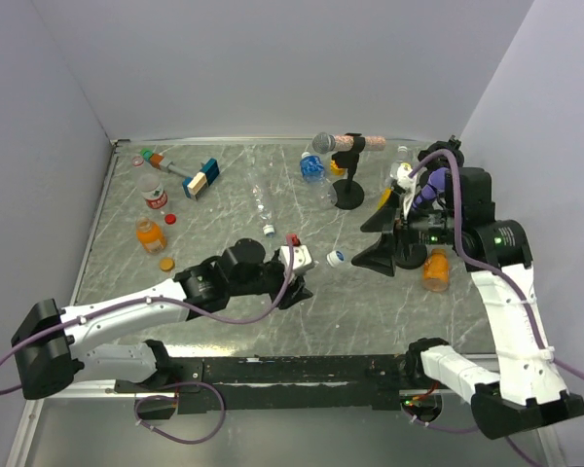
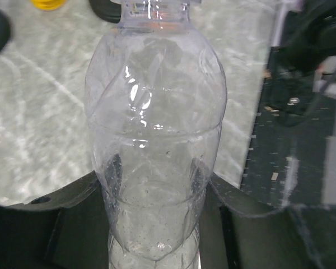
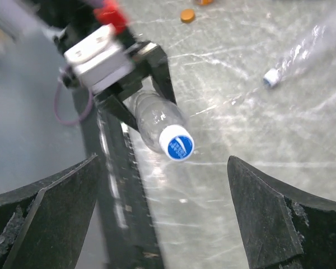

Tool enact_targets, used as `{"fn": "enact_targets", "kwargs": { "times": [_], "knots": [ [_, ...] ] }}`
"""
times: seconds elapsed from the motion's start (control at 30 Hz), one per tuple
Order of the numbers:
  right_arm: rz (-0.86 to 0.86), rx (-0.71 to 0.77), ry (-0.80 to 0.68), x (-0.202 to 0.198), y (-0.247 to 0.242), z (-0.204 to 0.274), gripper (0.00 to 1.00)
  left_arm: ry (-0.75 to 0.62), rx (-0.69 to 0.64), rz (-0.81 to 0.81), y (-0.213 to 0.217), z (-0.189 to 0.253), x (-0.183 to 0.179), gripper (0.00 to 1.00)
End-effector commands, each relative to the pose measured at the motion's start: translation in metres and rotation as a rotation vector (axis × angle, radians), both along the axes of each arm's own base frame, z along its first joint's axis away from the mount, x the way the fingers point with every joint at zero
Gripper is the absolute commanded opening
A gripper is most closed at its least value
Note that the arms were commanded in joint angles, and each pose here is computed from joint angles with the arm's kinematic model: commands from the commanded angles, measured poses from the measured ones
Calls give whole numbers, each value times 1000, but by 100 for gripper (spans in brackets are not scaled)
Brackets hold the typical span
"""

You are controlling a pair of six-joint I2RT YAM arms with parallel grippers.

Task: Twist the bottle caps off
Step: Unscrew the bottle cap from the plastic bottle.

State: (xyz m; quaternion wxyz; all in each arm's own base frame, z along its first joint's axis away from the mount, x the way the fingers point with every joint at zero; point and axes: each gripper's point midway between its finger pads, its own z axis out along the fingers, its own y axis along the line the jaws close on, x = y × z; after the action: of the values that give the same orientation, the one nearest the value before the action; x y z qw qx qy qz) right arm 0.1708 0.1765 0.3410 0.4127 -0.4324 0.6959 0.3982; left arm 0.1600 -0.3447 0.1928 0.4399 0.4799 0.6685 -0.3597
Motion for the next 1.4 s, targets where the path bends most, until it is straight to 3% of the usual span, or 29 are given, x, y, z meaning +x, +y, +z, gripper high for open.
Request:
{"fn": "enact_targets", "kwargs": {
  "times": [0.0, 0.27, 0.4, 0.47, 0.67, 0.93, 1.13, 1.37],
  "knots": [
    [-66, 134, 281, 5, 2, -14, 99, -178, 15, 180, 8, 34, 22, 18],
    [-83, 116, 490, 14, 2, -46, 98, -289, 78, 306, 8, 39, 36, 18],
    [-44, 104, 560, 18, 6, -53, 88, -284, 84, 318, 2, 37, 39, 18],
    [-22, 97, 570, 17, 10, -52, 84, -280, 87, 317, -2, 35, 40, 18],
    [-7, 72, 548, 21, 18, -51, 84, -271, 85, 309, -11, 36, 40, 17],
    [-28, 58, 560, 32, 19, -52, 70, -254, 84, 292, -14, 33, 36, 18],
    [-22, 57, 576, 36, 21, -54, 46, -253, 78, 284, -14, 34, 34, 17],
    [64, 52, 518, 24, 23, -51, 10, -236, 70, 245, -16, 32, 27, 17]
  ]
}}
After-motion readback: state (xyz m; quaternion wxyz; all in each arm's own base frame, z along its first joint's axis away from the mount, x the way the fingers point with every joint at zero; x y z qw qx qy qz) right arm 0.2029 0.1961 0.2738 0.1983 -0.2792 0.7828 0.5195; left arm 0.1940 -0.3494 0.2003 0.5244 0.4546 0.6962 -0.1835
